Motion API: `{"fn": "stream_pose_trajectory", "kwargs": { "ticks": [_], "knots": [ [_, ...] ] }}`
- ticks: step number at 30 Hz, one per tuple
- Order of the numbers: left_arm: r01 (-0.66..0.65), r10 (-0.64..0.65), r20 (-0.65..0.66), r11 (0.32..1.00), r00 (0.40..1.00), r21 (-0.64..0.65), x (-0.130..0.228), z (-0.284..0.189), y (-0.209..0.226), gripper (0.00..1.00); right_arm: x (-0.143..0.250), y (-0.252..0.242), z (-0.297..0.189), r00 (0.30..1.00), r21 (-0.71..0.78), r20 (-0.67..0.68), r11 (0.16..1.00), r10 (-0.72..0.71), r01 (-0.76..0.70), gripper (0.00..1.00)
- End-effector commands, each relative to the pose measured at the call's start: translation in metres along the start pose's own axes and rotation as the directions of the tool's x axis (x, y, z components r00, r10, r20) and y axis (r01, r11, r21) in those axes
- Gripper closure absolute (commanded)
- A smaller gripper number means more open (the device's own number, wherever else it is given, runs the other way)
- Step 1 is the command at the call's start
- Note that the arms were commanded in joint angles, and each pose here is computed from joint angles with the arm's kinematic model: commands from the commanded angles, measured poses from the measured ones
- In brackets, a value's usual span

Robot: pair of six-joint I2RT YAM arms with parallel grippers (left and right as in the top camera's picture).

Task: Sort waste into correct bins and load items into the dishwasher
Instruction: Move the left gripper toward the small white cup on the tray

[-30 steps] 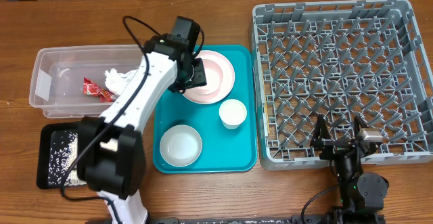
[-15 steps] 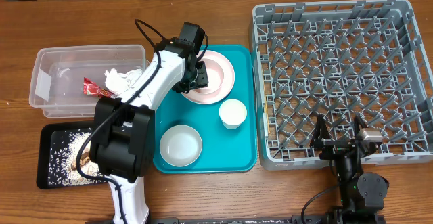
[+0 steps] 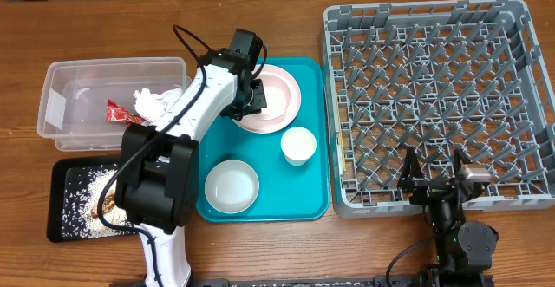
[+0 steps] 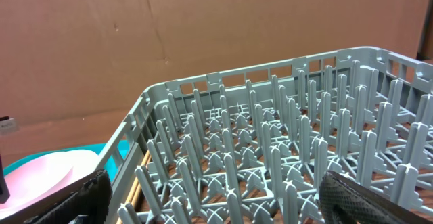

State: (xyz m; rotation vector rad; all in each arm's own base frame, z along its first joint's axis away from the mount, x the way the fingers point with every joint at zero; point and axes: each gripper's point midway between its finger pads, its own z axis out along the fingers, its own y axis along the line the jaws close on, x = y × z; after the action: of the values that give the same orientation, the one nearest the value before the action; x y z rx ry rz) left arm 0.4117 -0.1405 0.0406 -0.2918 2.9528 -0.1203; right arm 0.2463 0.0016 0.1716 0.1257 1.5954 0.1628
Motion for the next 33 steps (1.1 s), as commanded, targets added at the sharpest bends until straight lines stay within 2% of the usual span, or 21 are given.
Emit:
{"fn": "stream_pose_trajectory", "kwargs": {
  "ticks": [1,6,7,8,16,19,21,25,33],
  "knots": [
    [0.000,0.000,0.006,1.000,1.000,-0.011,-0.002,0.001,-0.002,0.67,0.001,0.000,0.000,1.000,-0.001,0.006,1.000,0.004,-0.004,0.00],
    [-0.001,0.001,0.000,1.000,1.000,-0.015,-0.001,0.001,-0.001,0.56,0.001,0.000,0.000,1.000,0.000,0.006,1.000,0.004,-0.004,0.00],
    [-0.012,0.012,0.000,1.000,1.000,-0.015,-0.001,0.001,0.000,0.46,0.001,0.000,0.000,1.000,0.000,0.007,1.000,0.004,-0.004,0.00],
    [-0.013,0.013,0.000,1.000,1.000,-0.015,-0.001,0.001,0.000,0.44,0.001,0.000,0.000,1.000,0.000,0.006,1.000,0.004,-0.004,0.00],
    [0.034,-0.034,0.019,0.999,0.999,0.015,-0.010,-0.016,0.003,0.46,0.001,0.000,0.000,1.000,0.000,0.006,1.000,0.004,-0.004,0.00],
    [0.030,-0.033,0.033,0.994,0.999,0.104,-0.015,-0.047,-0.005,0.45,0.001,0.000,0.000,1.000,0.000,0.006,1.000,0.004,-0.004,0.00],
    [-0.047,0.035,0.058,0.976,0.998,0.213,-0.014,-0.078,-0.019,0.44,0.001,0.000,0.000,1.000,0.000,0.006,1.000,0.004,-0.004,0.00],
    [-0.123,0.114,0.047,0.937,0.992,0.327,0.010,-0.119,-0.036,0.44,0.001,0.000,0.000,1.000,0.000,0.006,1.000,0.004,-0.004,0.00],
    [-0.257,0.304,-0.133,0.923,0.943,0.285,0.087,-0.114,-0.046,0.47,0.001,0.000,0.000,1.000,0.000,0.006,1.000,0.004,-0.004,0.00]
  ]
}}
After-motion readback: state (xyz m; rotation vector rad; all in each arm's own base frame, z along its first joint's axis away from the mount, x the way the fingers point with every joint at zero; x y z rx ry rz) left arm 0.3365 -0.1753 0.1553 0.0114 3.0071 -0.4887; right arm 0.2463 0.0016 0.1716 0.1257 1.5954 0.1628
